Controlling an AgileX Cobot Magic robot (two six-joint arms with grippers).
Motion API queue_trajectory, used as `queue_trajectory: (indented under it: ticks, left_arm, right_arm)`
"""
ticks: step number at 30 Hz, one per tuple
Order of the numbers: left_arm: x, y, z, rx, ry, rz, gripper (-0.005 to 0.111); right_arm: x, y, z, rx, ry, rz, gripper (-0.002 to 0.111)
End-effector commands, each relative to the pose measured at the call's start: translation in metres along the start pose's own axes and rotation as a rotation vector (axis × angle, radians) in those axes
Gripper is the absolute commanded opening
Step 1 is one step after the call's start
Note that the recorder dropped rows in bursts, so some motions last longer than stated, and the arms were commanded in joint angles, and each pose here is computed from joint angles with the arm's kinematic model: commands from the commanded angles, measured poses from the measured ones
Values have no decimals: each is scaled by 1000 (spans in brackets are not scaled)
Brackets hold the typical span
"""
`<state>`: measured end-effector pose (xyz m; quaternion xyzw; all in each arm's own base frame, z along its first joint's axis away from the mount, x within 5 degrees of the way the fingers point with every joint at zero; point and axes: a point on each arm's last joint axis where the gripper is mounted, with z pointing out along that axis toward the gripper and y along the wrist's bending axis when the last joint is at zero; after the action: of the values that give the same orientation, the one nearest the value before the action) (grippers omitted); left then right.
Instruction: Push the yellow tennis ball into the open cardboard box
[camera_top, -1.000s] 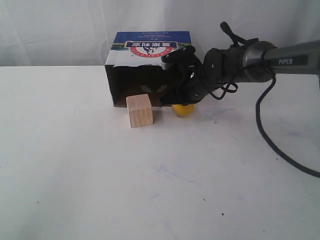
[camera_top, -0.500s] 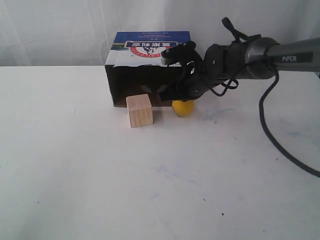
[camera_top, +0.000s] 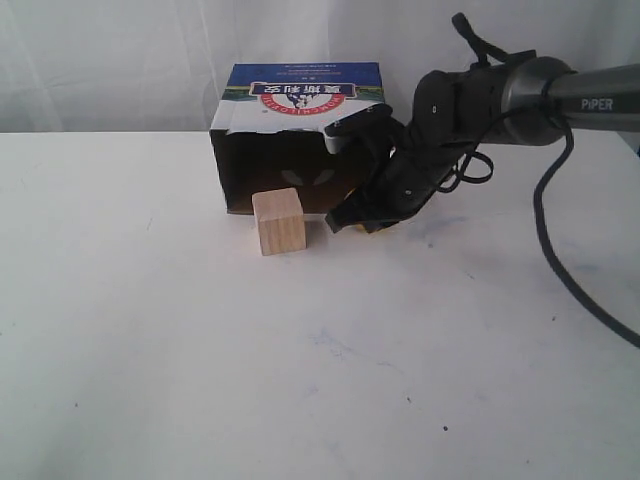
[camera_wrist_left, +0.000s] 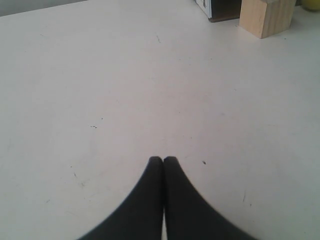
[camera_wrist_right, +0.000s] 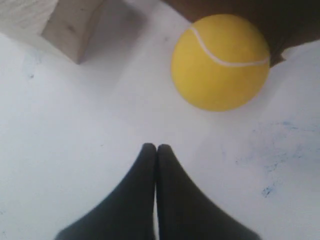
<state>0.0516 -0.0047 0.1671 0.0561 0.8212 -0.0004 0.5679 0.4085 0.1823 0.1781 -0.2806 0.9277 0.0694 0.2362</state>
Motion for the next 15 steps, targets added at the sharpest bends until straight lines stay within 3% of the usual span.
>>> queue_trajectory:
  ticks: [1,10,15]
  left_arm:
    - [1,-1,0,10,-3,-4,0]
    - [1,-1,0,10,-3,-4,0]
    - [1,-1,0,10,-3,-4,0]
  right_arm:
    - [1,-6,15,40,-23,0,0]
    - [-16,-16,50,128,-339,3,0]
    - [-42,-21,30,203,-625,-20,0]
